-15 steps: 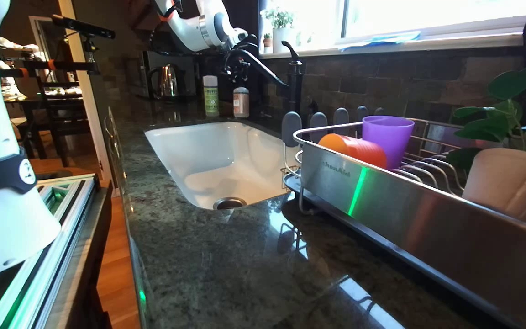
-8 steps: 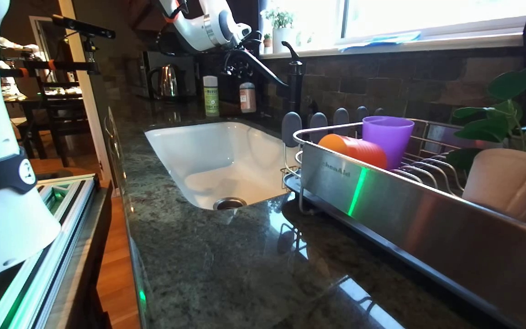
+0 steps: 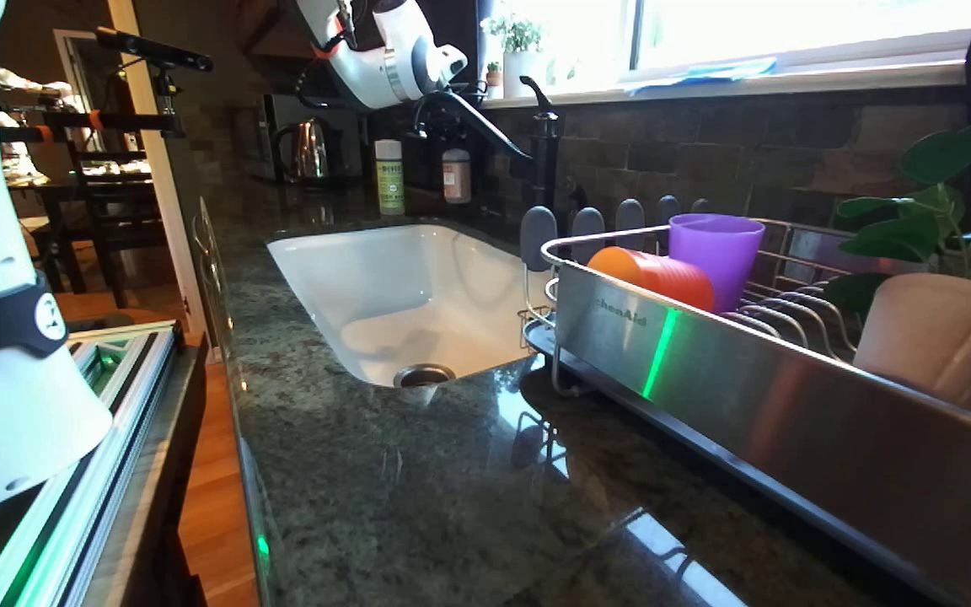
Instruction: Put the pump bottle on the counter.
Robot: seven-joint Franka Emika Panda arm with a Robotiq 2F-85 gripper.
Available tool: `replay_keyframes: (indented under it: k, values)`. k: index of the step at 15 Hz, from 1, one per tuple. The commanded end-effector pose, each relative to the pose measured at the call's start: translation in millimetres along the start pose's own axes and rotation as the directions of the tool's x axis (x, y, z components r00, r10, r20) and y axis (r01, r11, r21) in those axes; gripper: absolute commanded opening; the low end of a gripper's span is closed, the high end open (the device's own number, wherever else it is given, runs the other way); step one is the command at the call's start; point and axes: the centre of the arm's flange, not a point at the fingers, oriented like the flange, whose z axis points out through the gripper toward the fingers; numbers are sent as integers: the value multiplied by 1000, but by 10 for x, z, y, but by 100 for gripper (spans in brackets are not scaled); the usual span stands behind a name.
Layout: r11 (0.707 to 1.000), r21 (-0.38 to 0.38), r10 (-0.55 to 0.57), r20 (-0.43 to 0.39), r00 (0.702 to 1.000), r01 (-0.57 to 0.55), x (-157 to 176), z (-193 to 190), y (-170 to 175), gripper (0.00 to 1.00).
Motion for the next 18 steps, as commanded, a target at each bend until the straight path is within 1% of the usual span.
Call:
replay_keyframes:
  k: [1,5,11,14,18]
  values:
    - [998,61,28,-65,997,-24,162,97,-10,8]
    - [993,104,64,-62,996,-58,159,126,-51,8]
    - [988,131,78,-9,997,-76,122,215,-38,8]
    - [989,134,64,19,998,-66,133,261,-26,8]
    - [992,124,19,68,998,-27,177,287,-10,8]
